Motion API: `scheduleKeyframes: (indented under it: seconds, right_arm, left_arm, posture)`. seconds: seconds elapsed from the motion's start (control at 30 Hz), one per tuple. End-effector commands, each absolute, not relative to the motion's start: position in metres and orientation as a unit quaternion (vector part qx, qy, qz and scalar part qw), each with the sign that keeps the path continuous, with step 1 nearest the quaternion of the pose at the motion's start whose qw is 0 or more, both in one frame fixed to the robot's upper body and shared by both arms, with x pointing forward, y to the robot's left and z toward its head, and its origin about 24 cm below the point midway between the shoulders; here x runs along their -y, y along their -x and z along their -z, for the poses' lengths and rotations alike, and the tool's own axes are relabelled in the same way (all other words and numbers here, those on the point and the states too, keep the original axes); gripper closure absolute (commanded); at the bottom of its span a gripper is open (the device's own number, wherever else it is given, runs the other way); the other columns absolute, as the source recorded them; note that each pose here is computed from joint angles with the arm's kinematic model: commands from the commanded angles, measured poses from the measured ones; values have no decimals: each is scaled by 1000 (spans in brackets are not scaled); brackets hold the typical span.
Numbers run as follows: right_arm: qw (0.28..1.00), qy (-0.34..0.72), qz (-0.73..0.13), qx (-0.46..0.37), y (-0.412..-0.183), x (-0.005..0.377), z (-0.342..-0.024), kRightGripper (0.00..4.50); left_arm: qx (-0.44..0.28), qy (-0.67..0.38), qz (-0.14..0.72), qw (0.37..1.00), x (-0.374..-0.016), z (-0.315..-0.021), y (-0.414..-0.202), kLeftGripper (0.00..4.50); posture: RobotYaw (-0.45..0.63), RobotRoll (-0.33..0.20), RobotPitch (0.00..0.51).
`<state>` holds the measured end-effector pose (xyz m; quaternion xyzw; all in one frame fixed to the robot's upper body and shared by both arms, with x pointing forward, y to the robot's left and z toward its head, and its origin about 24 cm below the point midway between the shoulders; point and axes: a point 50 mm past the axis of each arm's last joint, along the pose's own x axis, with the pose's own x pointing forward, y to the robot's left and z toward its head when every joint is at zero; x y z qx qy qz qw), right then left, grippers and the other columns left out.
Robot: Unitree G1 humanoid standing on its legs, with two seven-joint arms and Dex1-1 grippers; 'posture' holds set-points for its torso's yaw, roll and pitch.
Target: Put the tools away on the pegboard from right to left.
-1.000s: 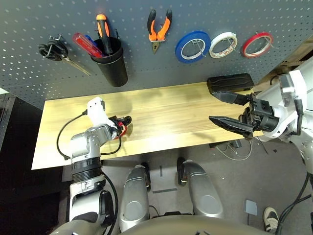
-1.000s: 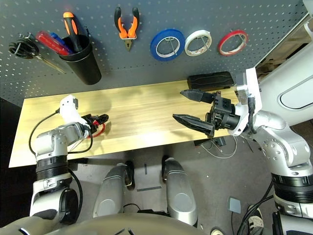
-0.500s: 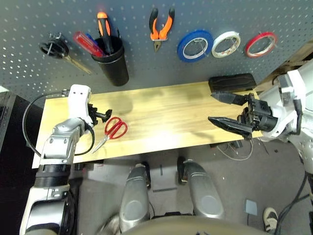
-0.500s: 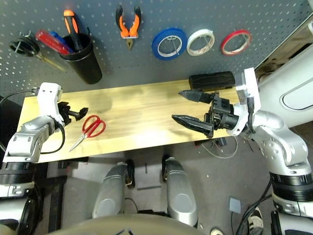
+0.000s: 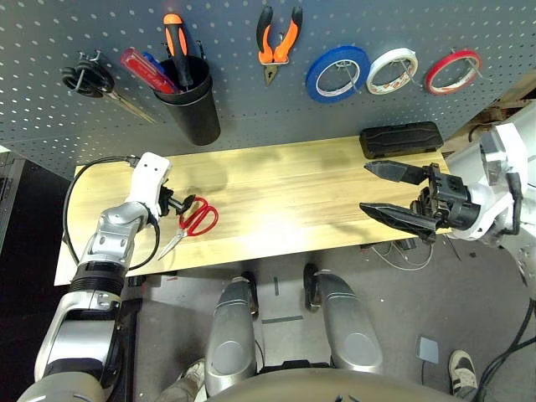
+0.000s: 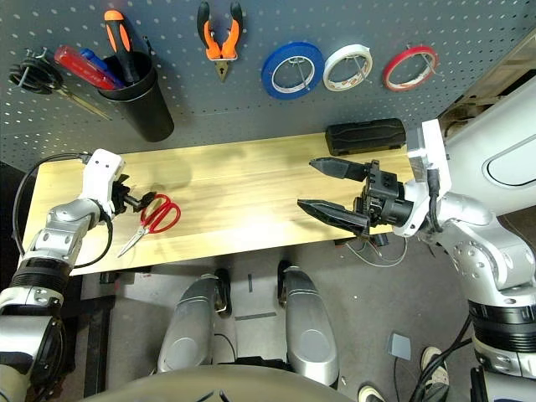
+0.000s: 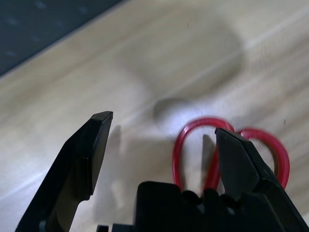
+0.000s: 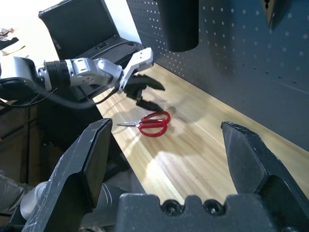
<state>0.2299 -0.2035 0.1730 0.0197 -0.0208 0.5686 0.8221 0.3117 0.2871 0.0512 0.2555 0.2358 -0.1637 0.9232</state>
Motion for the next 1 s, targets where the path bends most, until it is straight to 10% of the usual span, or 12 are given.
scheduleKeyframes:
  seconds: [0.03,0.47,0.9,1.0]
  right_arm:
    - [821,-20,-570,17,-226,205,-174,0]
    - [821,-20,-570,15,-227,205,-177,0]
    - [815,-13,-579,19,-233,202,-180,0]
    - [813,-12,-582,24,-236,200,-180,0]
  left_arm:
    - [-264,-267,170,911,-293,-41,-305,37]
    - [-299,-243,136,913,-302,-23,-299,37]
    - [-294,-207,142,922,-286,-13,-300,4467]
    - [-288,-201,140,926,-285,-14,-298,4467]
  posture:
    - [-208,0,340]
    - [-210,0,352]
    - [-185,0,310]
    - [-173,0,297]
